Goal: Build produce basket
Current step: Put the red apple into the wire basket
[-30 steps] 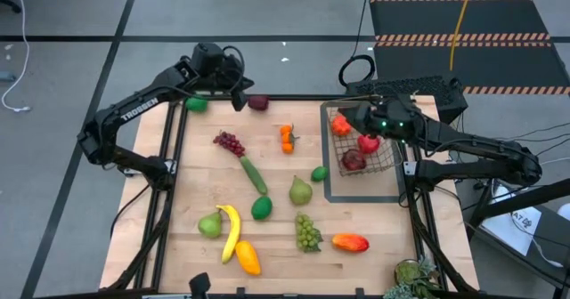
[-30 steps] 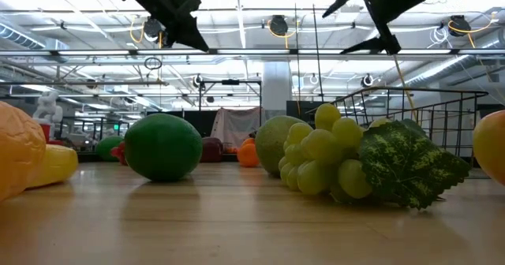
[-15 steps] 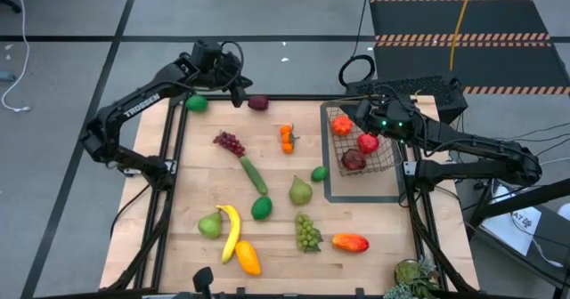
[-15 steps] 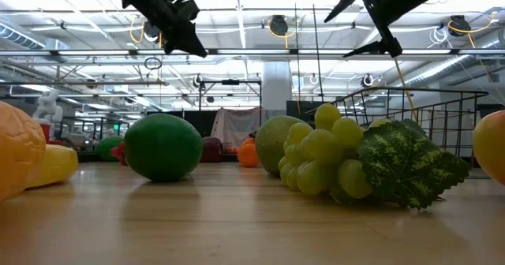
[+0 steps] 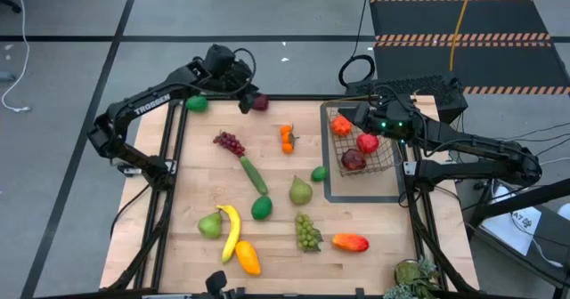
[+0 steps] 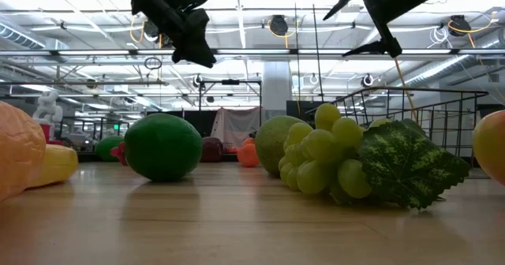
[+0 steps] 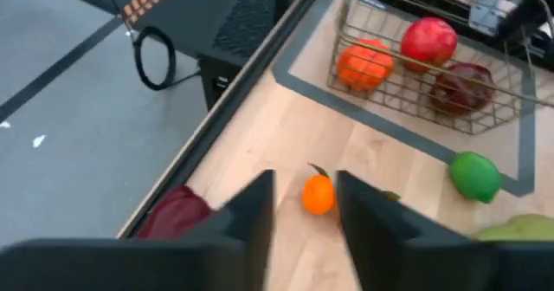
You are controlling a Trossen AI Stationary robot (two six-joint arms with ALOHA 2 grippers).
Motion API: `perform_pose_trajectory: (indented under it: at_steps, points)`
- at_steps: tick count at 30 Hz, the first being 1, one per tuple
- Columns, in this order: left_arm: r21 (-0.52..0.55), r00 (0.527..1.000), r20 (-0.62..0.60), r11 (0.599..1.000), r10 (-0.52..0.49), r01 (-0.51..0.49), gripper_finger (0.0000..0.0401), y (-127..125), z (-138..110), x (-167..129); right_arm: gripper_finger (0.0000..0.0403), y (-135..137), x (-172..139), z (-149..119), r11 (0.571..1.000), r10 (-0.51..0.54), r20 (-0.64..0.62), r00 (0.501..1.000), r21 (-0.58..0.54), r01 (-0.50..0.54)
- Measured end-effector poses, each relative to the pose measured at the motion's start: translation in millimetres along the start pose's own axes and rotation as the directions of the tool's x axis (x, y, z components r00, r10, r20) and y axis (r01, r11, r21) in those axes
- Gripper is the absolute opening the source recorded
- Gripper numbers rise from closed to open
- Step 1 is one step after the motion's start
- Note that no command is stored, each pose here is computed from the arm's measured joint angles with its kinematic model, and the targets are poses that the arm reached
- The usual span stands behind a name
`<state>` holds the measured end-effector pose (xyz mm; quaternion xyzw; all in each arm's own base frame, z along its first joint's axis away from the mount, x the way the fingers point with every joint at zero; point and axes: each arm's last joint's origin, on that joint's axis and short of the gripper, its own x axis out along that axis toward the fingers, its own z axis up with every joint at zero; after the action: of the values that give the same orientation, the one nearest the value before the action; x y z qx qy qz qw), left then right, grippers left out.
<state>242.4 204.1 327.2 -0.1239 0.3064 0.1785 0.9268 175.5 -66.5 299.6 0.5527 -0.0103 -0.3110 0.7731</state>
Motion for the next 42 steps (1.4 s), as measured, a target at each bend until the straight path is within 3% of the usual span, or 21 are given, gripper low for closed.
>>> perform_pose_trajectory:
  at_steps: [6,9,13,17,25,30,34,42]
  points:
    - [0.030,0.993,-0.015,0.992,0.121,-0.121,0.0266,-12.9,1.1,4.7,0.0396,0.4,-0.5,-0.7,1.000,0.013,-0.031,0.999,-0.013,-0.014]
    - [0.060,0.981,-0.011,0.980,0.192,-0.191,0.0303,-19.1,2.3,6.6,0.0396,1.0,-0.6,-2.7,0.999,0.037,-0.097,0.995,-0.031,-0.041]
    - [0.021,0.984,0.011,0.984,0.175,-0.175,0.0333,-28.9,4.8,8.7,0.0396,2.1,-1.1,-5.5,0.997,0.073,-0.192,0.979,-0.021,-0.078]
    - [-0.029,0.991,-0.003,0.990,0.137,-0.137,0.0345,-41.7,3.6,11.3,0.0396,2.7,-1.6,-7.3,0.992,0.092,-0.246,0.965,-0.065,-0.111]
    - [0.093,0.989,-0.026,0.986,0.144,-0.141,0.0347,-59.0,-2.7,17.7,0.0396,6.8,-4.7,-16.3,0.985,0.130,-0.329,0.935,-0.066,-0.160]
    - [-0.067,0.980,-0.031,0.978,0.197,-0.199,0.0347,-53.7,-3.2,17.1,0.0396,8.0,-5.7,-20.0,0.983,0.134,-0.344,0.929,-0.073,-0.169]
    - [-0.065,0.964,-0.072,0.963,0.256,-0.261,0.0347,-45.4,-7.6,32.0,0.0396,7.9,-5.6,-20.0,0.982,0.133,-0.344,0.929,-0.081,-0.170]
    - [-0.043,0.958,-0.183,0.972,0.219,-0.230,0.0347,-31.7,-22.7,71.7,0.0396,4.5,-2.9,-20.1,0.977,0.098,-0.343,0.934,-0.146,-0.157]
